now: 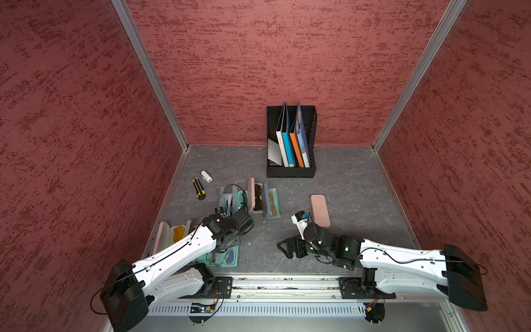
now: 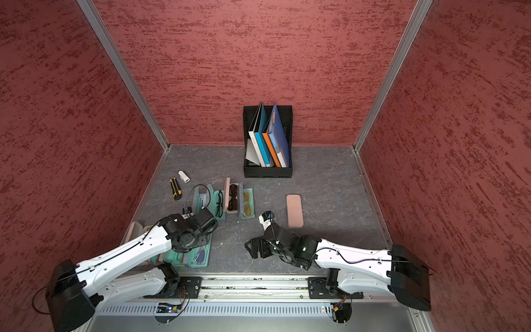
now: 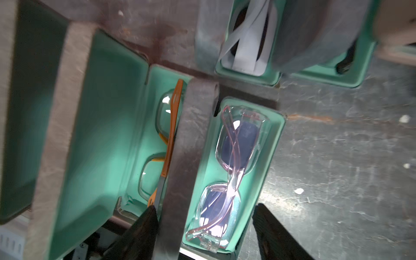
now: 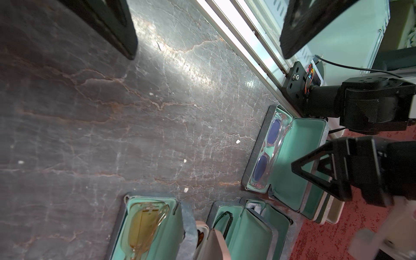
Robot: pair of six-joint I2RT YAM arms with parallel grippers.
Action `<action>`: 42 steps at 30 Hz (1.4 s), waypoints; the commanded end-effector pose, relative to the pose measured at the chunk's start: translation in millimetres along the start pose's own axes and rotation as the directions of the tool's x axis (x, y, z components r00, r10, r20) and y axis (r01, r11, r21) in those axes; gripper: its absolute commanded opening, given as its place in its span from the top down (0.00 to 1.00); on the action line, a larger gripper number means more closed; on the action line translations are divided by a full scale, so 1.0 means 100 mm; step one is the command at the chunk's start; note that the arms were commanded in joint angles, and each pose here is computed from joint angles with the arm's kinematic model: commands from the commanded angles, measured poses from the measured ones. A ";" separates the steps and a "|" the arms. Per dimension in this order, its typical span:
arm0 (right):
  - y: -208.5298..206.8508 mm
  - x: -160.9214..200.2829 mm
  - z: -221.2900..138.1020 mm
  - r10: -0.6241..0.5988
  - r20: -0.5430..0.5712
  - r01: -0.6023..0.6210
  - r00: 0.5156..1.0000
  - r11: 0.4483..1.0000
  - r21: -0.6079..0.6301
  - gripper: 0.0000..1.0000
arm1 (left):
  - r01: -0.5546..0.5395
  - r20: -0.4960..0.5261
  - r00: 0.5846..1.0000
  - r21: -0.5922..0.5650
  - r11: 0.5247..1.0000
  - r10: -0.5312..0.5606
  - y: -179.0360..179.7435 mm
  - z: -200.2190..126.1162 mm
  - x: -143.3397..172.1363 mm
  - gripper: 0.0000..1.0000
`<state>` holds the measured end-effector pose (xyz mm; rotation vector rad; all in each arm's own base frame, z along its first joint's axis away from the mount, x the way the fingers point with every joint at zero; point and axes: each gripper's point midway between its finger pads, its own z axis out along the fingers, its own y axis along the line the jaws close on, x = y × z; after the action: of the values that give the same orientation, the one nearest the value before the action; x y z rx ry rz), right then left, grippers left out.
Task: Close the glasses case
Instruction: Move the glasses case to the center of the board.
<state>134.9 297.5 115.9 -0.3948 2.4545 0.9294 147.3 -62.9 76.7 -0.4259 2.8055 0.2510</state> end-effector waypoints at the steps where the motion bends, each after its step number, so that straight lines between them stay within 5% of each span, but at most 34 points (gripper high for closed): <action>1: -0.07 0.01 -0.03 -0.006 0.011 0.006 1.000 0.999 0.034 0.02 | -0.002 0.010 1.000 0.096 0.995 0.001 -0.18 -0.03 -0.02 0.37; 17: -0.09 0.04 0.06 -0.013 -0.008 0.014 1.000 0.998 0.054 0.02 | -0.124 -0.012 0.991 0.227 0.966 0.130 -0.51 0.03 0.24 0.58; 42: -0.58 0.20 -0.04 0.071 -0.011 -0.069 0.997 0.989 0.130 0.02 | -0.405 0.078 0.912 0.310 0.860 0.402 -1.87 -0.15 0.64 0.61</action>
<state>139.5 259.8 80.8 -0.3084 2.5312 0.8106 136.8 -235.6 43.1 0.2251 2.8597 -0.0473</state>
